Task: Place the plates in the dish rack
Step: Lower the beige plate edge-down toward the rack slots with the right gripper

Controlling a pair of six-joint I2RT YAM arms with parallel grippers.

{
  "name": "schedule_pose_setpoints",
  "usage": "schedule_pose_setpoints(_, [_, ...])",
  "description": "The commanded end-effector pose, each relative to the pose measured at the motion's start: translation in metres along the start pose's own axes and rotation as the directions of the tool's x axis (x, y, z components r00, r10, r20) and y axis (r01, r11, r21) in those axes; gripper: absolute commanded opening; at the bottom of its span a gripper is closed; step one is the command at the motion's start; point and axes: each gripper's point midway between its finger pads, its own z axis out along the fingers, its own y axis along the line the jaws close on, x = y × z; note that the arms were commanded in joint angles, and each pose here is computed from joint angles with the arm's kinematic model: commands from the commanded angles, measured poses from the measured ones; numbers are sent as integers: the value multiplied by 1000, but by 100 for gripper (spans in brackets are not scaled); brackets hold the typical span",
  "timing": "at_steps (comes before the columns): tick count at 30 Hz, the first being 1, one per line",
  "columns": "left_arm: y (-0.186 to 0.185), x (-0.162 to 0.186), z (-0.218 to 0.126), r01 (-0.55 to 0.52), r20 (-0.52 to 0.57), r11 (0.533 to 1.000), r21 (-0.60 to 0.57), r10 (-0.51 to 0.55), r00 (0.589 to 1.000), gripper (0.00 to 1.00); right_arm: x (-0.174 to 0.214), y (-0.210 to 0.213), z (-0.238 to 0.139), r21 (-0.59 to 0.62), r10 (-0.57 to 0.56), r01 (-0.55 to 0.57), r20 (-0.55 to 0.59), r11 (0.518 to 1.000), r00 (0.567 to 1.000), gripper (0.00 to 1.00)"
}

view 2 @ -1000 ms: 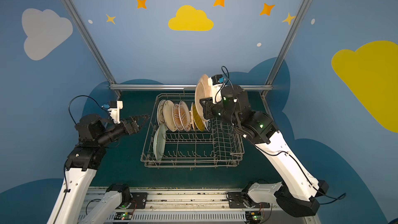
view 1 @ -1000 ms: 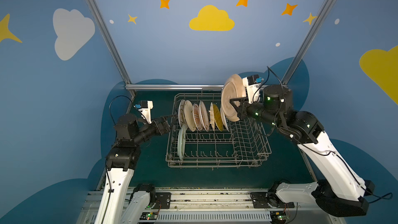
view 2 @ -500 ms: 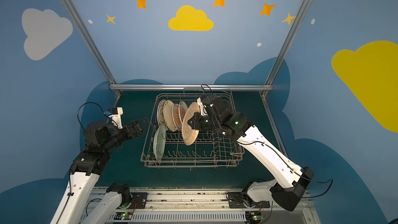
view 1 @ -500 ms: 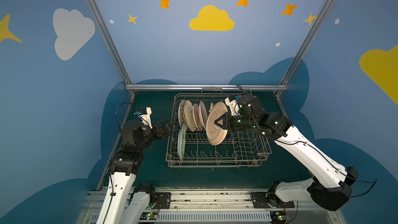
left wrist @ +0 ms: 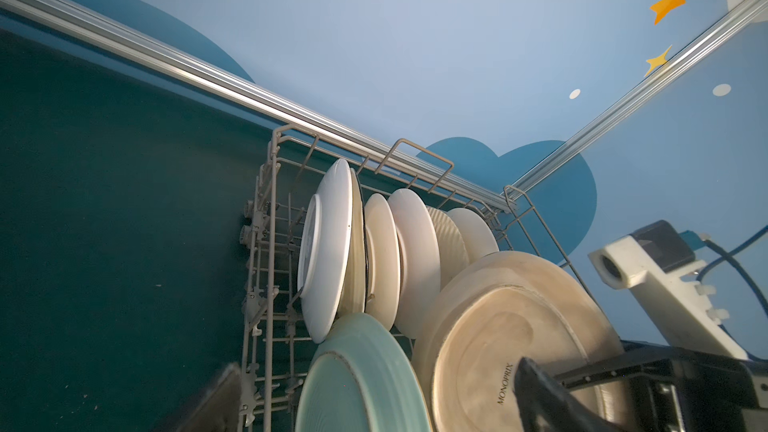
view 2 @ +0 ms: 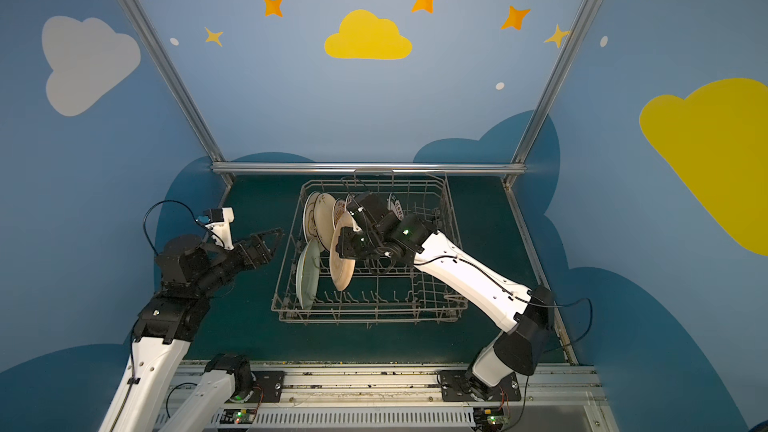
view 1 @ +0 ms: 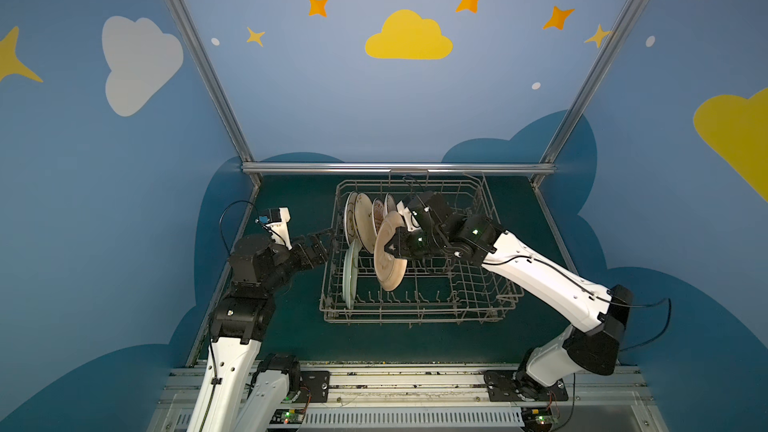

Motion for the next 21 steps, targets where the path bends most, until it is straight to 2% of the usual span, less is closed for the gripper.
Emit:
schedule_pose_setpoints(1, [-5,1,-1,-26,6,999,24,26,1000,100,-24,31,-16,-68,-18,25,97,997,995,0])
schedule_pose_setpoints(10, [-9,4,-2,-33,0,998,49,33,999,100,-16,31,17,-35,19,-18,31,999,999,0])
schedule_pose_setpoints(21, [-12,5,-2,-37,1,998,58,37,999,100,-10,30,36,4,31,-31,-3,1000,1000,0])
